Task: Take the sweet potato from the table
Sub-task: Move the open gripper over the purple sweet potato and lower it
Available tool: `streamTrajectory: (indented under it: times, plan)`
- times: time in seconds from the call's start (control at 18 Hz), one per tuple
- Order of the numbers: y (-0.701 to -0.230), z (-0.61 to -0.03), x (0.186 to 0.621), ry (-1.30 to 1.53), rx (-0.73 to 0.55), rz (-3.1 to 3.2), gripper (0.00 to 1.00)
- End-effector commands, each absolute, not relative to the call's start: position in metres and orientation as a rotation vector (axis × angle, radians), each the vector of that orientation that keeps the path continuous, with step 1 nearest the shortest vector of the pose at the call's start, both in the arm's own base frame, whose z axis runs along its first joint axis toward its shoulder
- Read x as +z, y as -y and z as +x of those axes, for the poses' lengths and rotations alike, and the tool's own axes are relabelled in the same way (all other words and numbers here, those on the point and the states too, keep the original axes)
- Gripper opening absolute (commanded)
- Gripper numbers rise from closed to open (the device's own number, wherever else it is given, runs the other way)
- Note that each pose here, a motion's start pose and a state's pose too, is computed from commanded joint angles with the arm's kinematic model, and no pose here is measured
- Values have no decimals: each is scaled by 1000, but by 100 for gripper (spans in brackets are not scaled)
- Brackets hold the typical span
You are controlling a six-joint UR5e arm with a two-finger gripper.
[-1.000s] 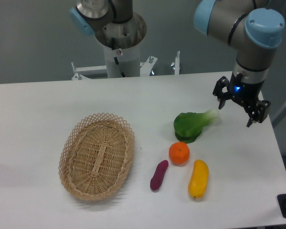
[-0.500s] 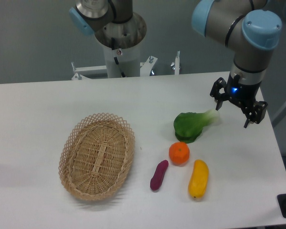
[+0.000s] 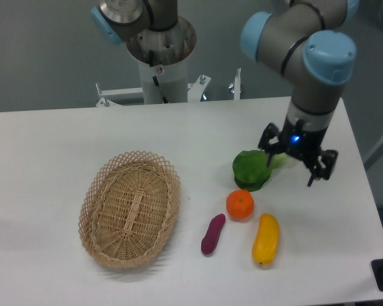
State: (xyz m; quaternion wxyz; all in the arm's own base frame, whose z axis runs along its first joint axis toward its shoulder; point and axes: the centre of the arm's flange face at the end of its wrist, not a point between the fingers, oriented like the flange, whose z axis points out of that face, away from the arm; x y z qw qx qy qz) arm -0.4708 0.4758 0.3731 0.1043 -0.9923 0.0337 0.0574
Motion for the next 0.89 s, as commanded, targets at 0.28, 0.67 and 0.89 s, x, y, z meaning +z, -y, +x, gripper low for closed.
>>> streamTrajectory:
  times: [0.28,0.67,0.89]
  plan:
    - [-524,-452,328,-3,158,-2912,100]
    - [-546,-433,251,-10,94,-2995,100]
    - [-538,-413,222,-40,129,-3004,100]
